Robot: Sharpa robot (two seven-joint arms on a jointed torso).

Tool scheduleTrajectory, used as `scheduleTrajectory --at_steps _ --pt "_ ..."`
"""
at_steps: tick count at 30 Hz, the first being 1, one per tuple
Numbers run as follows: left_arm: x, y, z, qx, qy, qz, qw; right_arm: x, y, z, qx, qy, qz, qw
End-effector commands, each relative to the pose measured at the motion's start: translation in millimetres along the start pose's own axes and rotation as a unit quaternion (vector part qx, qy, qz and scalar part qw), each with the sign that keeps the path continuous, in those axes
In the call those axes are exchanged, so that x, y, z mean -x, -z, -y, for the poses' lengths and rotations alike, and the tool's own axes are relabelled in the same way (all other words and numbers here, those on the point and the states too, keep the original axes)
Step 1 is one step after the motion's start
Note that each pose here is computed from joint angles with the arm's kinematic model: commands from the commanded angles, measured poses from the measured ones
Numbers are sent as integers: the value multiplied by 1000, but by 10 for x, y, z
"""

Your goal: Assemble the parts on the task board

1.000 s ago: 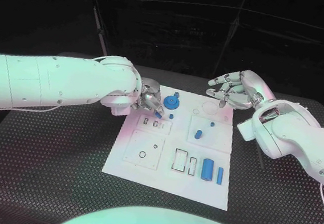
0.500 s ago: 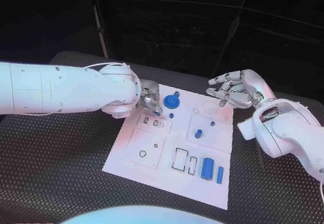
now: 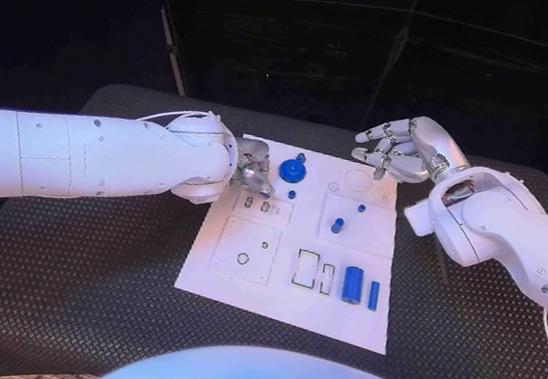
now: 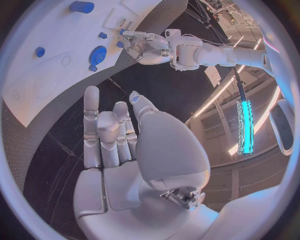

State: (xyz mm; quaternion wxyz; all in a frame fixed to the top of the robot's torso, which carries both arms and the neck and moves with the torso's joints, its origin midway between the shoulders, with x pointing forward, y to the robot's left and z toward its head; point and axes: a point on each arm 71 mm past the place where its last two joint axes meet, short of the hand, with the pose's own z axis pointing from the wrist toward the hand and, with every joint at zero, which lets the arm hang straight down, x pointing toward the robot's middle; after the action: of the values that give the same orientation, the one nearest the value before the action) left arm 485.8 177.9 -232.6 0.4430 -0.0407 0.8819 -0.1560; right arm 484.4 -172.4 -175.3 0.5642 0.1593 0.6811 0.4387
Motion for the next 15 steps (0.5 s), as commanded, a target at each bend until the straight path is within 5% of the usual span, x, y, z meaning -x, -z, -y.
scheduleTrajectory --at_steps 1,15 --pt "-16 11 2 1 -5 -8 1000 0 -8 -16 3 -1 -2 1000" --pt "-58 14 6 1 -8 -22 1000 -1 -14 -9 2 0 -2 1000"
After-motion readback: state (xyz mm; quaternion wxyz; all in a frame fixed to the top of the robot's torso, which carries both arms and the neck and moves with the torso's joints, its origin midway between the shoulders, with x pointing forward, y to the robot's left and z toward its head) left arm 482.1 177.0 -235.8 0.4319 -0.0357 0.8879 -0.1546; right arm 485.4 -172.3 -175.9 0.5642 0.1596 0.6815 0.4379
